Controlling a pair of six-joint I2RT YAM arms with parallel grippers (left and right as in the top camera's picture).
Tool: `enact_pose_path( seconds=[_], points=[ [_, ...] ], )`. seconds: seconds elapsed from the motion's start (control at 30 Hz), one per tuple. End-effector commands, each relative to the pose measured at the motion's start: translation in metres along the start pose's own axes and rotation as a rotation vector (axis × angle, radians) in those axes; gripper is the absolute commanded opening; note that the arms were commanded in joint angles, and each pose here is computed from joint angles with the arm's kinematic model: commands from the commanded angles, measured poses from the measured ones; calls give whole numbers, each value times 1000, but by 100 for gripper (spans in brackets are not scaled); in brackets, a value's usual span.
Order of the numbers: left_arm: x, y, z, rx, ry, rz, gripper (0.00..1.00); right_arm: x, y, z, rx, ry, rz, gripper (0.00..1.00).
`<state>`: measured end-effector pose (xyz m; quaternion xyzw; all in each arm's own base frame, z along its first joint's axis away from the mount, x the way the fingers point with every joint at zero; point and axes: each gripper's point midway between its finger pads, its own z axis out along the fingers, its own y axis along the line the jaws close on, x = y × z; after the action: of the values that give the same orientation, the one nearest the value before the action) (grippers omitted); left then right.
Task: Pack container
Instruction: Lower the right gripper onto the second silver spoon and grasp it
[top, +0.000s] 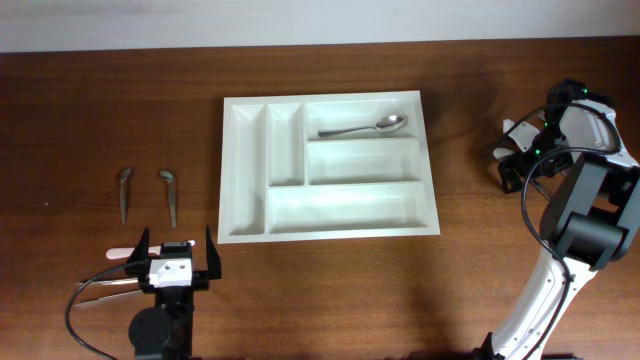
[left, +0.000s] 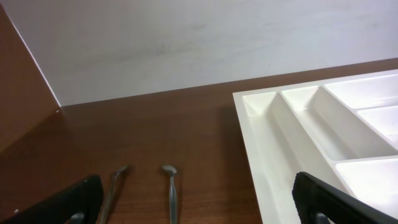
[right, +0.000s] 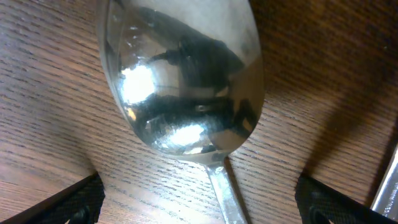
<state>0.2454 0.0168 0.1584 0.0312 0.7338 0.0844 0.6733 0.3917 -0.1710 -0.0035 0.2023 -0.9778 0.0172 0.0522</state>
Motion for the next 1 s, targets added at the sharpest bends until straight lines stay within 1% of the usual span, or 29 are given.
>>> enact_pose_path(
  seconds=[0.0,0.13,0.2,0.23,0.33,0.53,0.6,0.67,0.77,0.87,0.97],
  points=[
    [1,3,0,-18,-2,-10,99,1,20,42,-87,39,-11,99],
    [1,3,0,-18,-2,-10,99,0,21,42,-88,38,-3,100],
    [1,3,0,-18,-2,-10,99,0,21,42,-90,36,-2,91],
    [1,3,0,-17,-2,-10,99,0,21,42,-89,36,-2,84],
    [1,3,0,-18,-2,-10,99,0,21,42,-89,36,-2,69],
    [1,3,0,-18,-2,-10,99,0,20,42,-88,35,-2,50],
    [1,3,0,-18,-2,-10,99,-1,20,42,-86,33,-2,40],
    [1,3,0,-18,-2,-10,99,-1,19,42,-84,31,-1,31],
    [1,3,0,-17,-1,-10,99,-1,19,42,-83,31,2,24],
    [1,3,0,-17,-2,-10,99,-1,19,42,-83,31,2,22],
    [1,3,0,-18,-2,-10,99,-2,19,42,-82,30,2,15]
  ],
)
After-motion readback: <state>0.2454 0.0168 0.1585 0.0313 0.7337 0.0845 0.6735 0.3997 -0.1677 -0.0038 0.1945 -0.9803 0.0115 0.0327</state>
